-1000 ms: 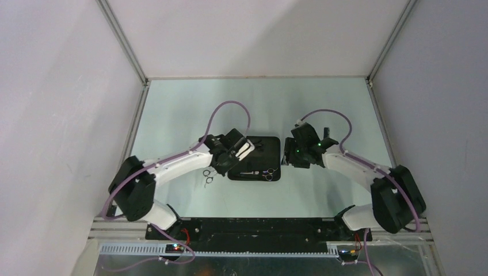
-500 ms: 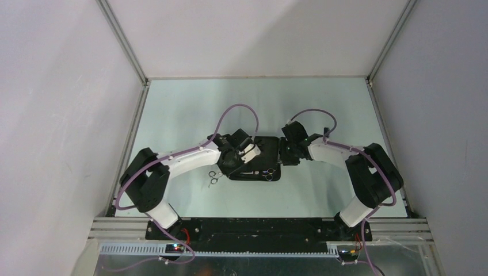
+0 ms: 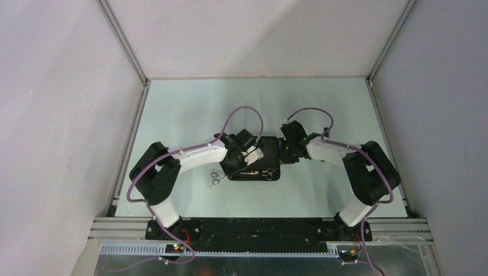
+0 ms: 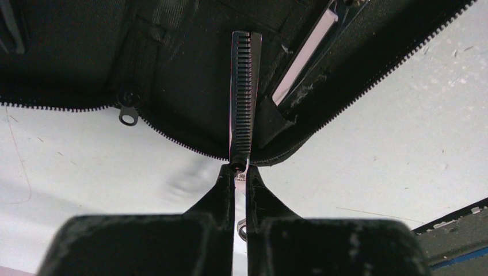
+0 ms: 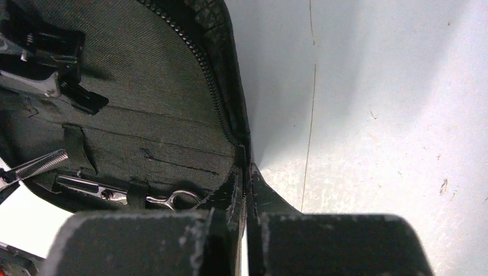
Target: Sort the hair-cutting tools
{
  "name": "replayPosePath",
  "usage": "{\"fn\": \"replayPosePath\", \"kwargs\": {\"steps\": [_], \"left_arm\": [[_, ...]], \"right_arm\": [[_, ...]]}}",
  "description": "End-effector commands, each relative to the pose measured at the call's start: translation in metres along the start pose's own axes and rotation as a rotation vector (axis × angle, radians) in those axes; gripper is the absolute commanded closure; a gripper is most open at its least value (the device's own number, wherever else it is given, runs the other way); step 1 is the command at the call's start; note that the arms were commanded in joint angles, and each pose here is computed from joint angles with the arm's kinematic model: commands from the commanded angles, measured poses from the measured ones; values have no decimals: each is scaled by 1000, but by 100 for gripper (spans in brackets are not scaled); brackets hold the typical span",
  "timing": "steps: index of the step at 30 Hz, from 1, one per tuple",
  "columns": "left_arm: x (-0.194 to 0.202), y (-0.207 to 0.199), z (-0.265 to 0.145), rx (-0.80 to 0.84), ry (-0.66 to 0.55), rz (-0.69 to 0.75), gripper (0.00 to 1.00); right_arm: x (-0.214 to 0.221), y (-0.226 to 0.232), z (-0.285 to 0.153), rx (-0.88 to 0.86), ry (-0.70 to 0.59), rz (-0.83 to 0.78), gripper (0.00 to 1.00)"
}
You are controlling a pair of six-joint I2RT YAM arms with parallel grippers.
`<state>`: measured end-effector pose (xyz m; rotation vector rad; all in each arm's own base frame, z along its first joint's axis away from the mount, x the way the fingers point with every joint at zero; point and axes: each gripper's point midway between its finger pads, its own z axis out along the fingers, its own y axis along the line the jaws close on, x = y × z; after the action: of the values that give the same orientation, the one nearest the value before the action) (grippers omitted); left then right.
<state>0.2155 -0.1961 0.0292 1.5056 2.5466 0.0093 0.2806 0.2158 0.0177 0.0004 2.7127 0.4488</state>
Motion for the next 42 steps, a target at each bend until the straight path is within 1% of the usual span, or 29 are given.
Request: {"fn": "replayPosePath", "kwargs": {"steps": [1,7,13,17,21,24,28,29,34,40,42], "left_arm": [[-10,3,-2,2,1,34,100],[-13,2,3,22,36,49,100],[-24,0,4,37,40,90,100],[-39,-1,1,36,5,129,100],[-54,-6,0,27,-44,201,100],[-58,-9,1,24,-67,232,100],[-55,-8,4,3,-97,236,100],[-54,-8,7,-1,-106,236,100],[-68,-2,5,-49,-212,227,100],[-50,8,11,-75,-216,199,100],[-51,10,9,-81,-232,203,100]], "right_arm": [[5,3,7,-7,16,-83,100],[8,11,8,-25,10,-132,100],[9,23,7,-61,1,-174,100],[9,31,6,-98,-5,-191,100],[9,36,5,-137,-20,-203,100],[6,39,3,-177,-34,-200,100],[7,35,2,-234,-37,-174,100],[3,36,1,-257,-54,-169,100],[6,31,3,-284,-55,-182,100],[9,30,5,-291,-43,-203,100],[10,30,5,-292,-44,-207,100]]}}
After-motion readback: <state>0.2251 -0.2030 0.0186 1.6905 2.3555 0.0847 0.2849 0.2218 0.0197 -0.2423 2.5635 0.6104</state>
